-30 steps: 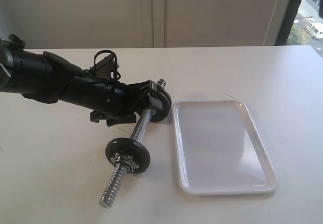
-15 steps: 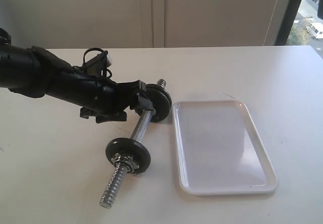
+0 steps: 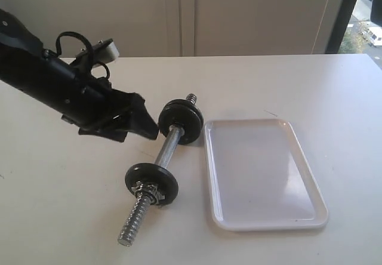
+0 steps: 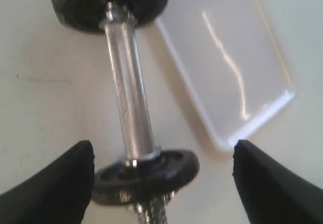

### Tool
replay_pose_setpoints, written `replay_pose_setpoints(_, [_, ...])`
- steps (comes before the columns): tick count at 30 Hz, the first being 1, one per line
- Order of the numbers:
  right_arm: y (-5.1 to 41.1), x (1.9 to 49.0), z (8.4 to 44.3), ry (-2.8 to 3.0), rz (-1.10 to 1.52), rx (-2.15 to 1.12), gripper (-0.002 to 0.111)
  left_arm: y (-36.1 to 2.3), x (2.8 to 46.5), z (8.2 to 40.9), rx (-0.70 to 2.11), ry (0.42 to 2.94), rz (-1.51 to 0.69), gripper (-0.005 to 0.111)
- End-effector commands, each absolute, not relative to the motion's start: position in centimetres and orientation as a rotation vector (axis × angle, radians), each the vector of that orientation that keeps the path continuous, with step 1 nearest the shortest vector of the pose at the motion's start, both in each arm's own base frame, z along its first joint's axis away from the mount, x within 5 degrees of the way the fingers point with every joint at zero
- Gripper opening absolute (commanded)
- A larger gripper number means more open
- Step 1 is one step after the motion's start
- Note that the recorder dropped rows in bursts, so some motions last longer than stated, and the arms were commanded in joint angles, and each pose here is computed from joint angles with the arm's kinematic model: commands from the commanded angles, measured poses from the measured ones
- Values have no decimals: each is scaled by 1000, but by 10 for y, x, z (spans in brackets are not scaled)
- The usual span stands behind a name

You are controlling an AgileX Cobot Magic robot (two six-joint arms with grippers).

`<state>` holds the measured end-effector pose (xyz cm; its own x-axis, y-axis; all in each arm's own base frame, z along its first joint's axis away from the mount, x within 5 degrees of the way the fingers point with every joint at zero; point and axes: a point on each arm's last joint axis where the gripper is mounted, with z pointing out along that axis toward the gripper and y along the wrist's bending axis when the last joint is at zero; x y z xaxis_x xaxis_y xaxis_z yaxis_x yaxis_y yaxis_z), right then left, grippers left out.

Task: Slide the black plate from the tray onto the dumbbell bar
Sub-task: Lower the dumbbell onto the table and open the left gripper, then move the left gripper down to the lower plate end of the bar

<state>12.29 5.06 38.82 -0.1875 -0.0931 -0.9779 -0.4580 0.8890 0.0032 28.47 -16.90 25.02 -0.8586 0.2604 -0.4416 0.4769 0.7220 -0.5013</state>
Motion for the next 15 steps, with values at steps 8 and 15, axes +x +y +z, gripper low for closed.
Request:
replay_pose_setpoints(8, [50, 122, 389, 1736, 344, -411, 0, -157, 245, 222, 645, 2823, -896, 61])
replay_pose_setpoints(15, [50, 122, 389, 1734, 344, -411, 0, -171, 231, 211, 719, 2823, -874, 61])
